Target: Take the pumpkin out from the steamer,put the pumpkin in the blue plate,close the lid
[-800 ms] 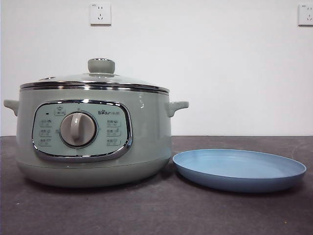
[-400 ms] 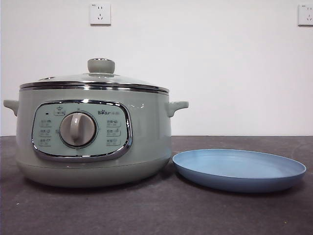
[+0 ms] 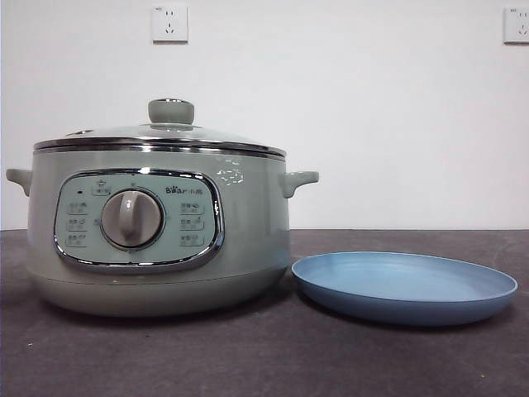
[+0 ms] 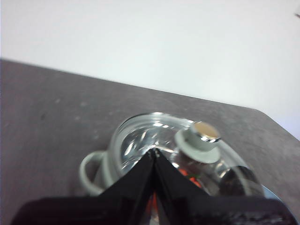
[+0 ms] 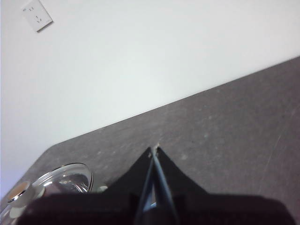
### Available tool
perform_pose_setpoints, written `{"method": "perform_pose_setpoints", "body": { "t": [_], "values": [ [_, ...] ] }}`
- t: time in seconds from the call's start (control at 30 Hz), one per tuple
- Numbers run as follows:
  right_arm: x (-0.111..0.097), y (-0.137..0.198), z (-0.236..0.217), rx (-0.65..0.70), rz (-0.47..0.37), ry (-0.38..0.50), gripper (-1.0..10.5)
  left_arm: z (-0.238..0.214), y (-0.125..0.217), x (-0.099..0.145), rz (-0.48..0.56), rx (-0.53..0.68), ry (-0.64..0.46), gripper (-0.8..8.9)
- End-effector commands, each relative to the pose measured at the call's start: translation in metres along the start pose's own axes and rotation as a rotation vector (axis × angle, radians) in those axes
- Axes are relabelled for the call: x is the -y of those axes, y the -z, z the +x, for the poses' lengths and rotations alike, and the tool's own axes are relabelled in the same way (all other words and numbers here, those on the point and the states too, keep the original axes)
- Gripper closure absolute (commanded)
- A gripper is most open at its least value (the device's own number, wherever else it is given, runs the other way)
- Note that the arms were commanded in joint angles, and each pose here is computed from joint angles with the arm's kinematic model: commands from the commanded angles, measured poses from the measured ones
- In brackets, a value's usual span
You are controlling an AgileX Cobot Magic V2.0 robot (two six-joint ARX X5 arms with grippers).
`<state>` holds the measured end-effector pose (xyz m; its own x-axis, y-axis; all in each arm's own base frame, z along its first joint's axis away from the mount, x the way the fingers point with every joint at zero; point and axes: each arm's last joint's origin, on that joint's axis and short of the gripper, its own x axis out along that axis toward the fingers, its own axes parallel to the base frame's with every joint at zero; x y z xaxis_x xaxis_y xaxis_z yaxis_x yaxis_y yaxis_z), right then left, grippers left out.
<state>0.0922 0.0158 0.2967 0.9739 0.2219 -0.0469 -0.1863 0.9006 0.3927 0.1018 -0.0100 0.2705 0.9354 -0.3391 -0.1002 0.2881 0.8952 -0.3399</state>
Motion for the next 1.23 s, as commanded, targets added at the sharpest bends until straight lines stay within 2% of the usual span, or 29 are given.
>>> {"method": "perform_pose_setpoints", "body": {
  "t": [0.03, 0.27, 0.53, 0.6, 0.7, 0.73, 0.77, 0.83, 0.87, 1.0, 1.23],
  "values": [
    [-0.008, -0.018, 0.003, -0.024, -0.091, -0.006, 9.6, 0.004, -0.015, 0.005, 0.080, -0.028, 0.041, 8.22],
    [-0.024, -0.049, 0.020, -0.200, -0.212, -0.119, 9.6, 0.018, -0.051, 0.015, 0.128, -0.178, 0.146, 8.22],
    [-0.033, -0.059, 0.043, -0.462, -0.228, -0.275, 9.6, 0.032, -0.078, 0.022, 0.107, -0.335, 0.247, 8.16],
    [-0.032, -0.057, 0.048, -0.492, -0.224, -0.277, 8.9, 0.033, -0.081, 0.023, 0.100, -0.343, 0.260, 8.13],
    [-0.030, -0.054, 0.055, -0.523, -0.211, -0.268, 7.2, 0.033, -0.083, 0.023, 0.100, -0.344, 0.260, 8.01],
    [-0.029, -0.053, 0.057, -0.534, -0.207, -0.266, 6.4, 0.033, -0.083, 0.023, 0.100, -0.344, 0.260, 7.48],
    [-0.029, -0.052, 0.058, -0.541, -0.205, -0.262, 5.5, 0.033, -0.083, 0.023, 0.099, -0.344, 0.258, 6.38],
    [-0.028, -0.052, 0.059, -0.550, -0.202, -0.260, 4.6, 0.033, -0.083, 0.023, 0.095, -0.344, 0.252, 4.52],
    [-0.028, -0.051, 0.059, -0.552, -0.201, -0.259, 4.3, 0.033, -0.083, 0.023, 0.091, -0.344, 0.250, 3.97],
    [-0.028, -0.051, 0.059, -0.553, -0.200, -0.261, 4.4, 0.033, -0.083, 0.023, 0.065, -0.344, 0.244, 4.01],
    [-0.028, -0.051, 0.059, -0.557, -0.176, -0.254, 4.4, 0.051, -0.089, 0.028, 0.091, -0.357, 0.218, 4.01]
  ]
}}
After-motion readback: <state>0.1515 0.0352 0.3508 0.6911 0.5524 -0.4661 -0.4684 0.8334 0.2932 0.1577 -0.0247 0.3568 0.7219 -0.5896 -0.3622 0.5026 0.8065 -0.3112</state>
